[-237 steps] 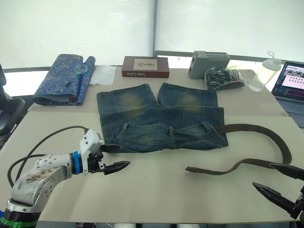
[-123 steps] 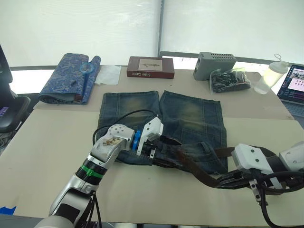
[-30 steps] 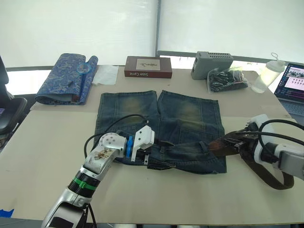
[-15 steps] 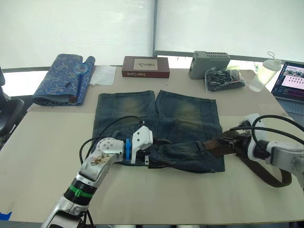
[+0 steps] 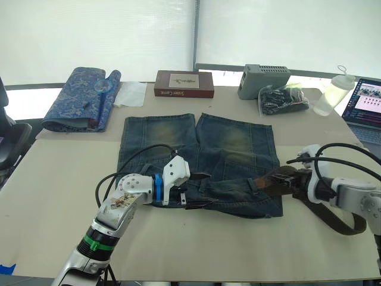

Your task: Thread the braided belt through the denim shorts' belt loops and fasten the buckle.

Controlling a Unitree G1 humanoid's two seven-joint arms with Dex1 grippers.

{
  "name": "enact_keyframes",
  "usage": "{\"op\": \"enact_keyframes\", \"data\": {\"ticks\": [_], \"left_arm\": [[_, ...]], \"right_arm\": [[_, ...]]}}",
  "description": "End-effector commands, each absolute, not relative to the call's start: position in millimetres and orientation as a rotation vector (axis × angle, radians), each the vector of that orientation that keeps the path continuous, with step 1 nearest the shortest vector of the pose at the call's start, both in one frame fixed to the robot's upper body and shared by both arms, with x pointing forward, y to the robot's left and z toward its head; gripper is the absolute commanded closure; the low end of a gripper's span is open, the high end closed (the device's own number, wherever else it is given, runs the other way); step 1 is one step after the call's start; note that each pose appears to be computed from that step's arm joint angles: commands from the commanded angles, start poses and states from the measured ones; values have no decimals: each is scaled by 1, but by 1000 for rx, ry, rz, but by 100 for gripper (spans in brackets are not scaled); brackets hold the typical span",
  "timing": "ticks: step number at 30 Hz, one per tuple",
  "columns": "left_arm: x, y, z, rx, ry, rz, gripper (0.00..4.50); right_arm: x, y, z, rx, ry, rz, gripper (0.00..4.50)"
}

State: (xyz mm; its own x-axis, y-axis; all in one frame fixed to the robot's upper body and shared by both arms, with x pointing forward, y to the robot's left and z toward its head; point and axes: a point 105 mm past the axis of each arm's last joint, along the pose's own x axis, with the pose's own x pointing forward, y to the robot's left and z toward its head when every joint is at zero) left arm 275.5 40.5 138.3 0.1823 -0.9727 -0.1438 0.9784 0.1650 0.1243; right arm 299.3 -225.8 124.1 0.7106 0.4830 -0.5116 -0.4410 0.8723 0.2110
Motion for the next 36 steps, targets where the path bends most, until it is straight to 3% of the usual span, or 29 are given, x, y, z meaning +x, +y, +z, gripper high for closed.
{"op": "enact_keyframes", "data": {"ticks": [1,9,17,21,26,36], "left_arm": [[274,37,147,209,3,-1401,56],[276,34,138,177,70,-1392,56],[280,31,131,125,143,-1375,56],[281,28,133,-40,227,-1359,56],[287,28,138,-182,283,-1321,56],[298,15,147,-439,407,-1300,56]], "right_arm": [[299,-214,116,96,599,550,450],[301,-185,101,222,612,593,450],[296,-165,107,463,569,638,450],[298,-164,130,698,434,652,450],[287,-164,147,813,338,682,450],[271,-151,154,810,326,718,450]]}}
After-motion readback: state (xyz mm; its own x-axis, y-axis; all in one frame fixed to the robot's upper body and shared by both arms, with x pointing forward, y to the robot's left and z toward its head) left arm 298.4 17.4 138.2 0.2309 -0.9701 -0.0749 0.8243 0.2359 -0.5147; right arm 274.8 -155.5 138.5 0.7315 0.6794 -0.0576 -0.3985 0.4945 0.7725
